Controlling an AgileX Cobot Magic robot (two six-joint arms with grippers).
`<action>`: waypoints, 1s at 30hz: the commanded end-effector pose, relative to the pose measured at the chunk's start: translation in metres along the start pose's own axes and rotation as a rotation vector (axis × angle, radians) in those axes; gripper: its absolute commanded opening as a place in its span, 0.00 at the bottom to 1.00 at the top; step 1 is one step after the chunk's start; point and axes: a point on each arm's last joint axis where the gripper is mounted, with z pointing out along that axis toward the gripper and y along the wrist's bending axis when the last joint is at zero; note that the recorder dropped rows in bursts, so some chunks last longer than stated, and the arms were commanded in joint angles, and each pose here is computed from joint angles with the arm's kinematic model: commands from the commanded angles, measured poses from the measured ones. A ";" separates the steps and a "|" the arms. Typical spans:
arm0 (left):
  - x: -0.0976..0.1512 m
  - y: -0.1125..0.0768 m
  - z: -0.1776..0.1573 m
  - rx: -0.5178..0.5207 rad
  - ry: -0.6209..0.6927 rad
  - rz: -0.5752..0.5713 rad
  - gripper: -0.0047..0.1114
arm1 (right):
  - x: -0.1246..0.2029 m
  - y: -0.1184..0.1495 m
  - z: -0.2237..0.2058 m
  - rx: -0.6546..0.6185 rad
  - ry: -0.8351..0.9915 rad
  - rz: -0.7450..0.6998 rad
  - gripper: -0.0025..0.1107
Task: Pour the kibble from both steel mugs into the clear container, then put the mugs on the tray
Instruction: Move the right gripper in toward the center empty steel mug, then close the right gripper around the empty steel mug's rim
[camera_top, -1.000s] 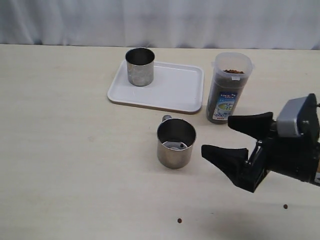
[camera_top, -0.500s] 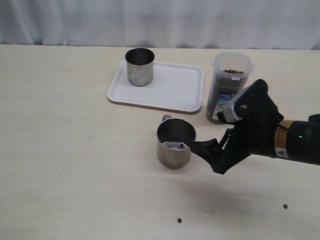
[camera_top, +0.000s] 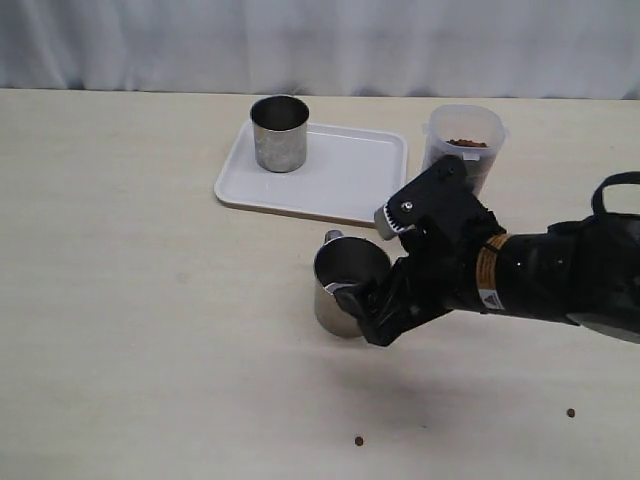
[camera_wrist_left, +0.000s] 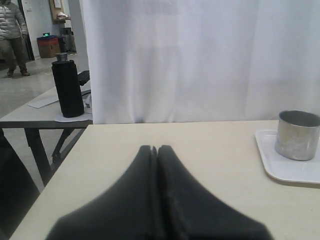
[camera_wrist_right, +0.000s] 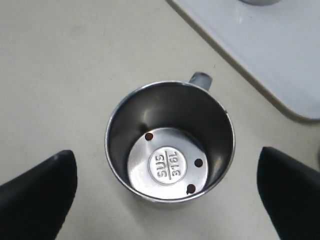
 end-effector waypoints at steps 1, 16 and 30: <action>0.001 0.000 0.000 0.004 -0.004 -0.004 0.04 | 0.003 -0.001 0.013 0.000 0.035 0.044 0.99; 0.001 0.000 0.000 0.004 -0.004 -0.004 0.04 | -0.002 -0.009 0.063 -0.007 0.100 0.046 0.99; 0.001 0.000 0.000 0.004 -0.004 -0.004 0.04 | -0.001 -0.009 0.072 -0.009 0.113 0.048 0.81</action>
